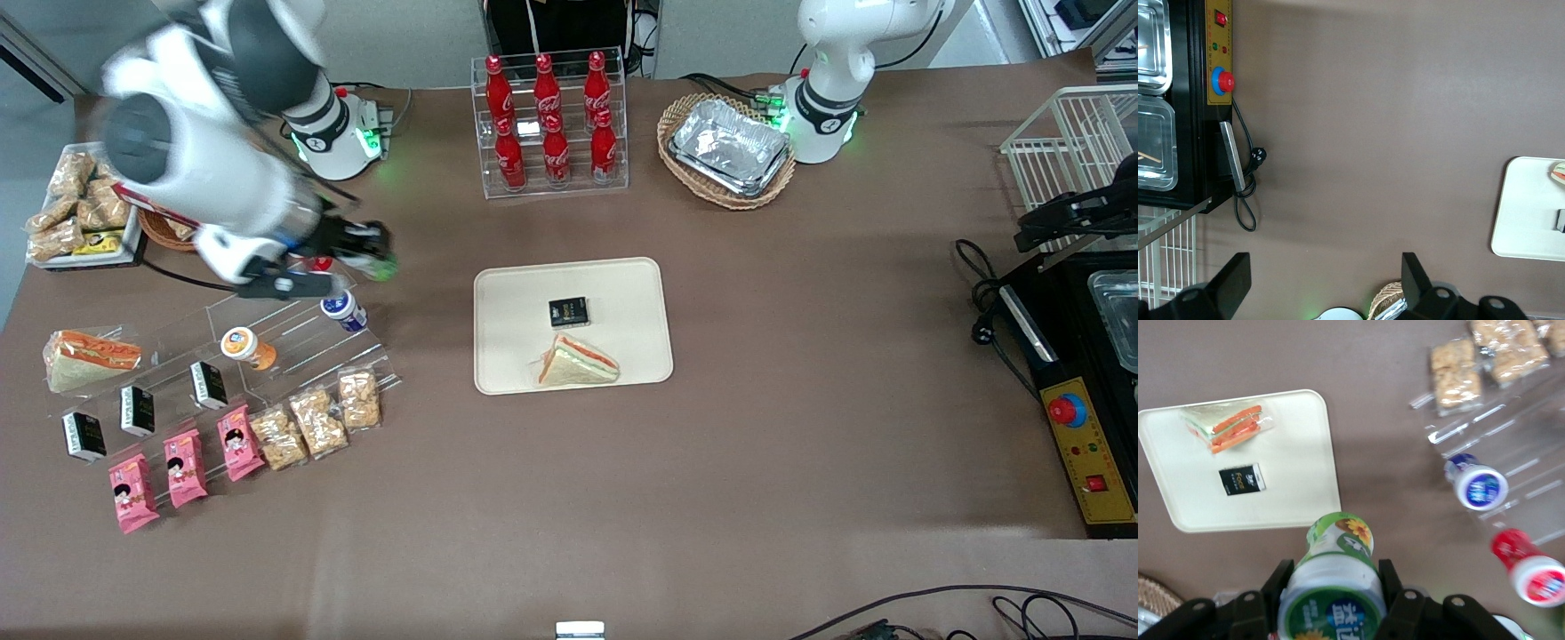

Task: Place green gum on tray
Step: 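Lift the green-labelled bottle and carry it over the cream tray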

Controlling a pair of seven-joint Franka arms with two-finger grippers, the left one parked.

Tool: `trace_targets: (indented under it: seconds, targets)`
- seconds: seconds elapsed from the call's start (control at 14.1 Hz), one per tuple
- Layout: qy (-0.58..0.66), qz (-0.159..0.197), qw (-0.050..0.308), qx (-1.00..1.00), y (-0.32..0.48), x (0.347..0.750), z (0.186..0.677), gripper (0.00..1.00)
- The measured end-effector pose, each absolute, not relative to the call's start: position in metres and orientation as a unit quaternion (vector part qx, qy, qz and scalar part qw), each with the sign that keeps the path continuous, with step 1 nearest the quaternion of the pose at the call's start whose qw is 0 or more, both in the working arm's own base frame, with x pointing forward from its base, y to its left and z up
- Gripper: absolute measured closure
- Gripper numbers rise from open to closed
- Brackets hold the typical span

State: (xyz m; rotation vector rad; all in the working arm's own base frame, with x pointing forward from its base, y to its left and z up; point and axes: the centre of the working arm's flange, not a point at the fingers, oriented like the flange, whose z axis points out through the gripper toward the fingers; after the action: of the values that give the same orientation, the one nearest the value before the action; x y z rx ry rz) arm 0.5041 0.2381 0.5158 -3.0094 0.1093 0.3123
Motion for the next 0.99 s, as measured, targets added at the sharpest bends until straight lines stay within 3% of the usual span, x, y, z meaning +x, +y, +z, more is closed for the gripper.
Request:
trace_targets:
  seconds: [0.21, 0.42, 0.99]
  targets:
    - [0.033, 0.075, 0.038, -0.996, 0.307, 0.487, 0.453, 0.42]
    - [0.040, 0.070, 0.027, -0.996, 0.358, 0.469, 0.388, 0.42]
    - [0.036, 0.028, -0.005, -0.999, 0.406, 0.444, 0.257, 0.42]
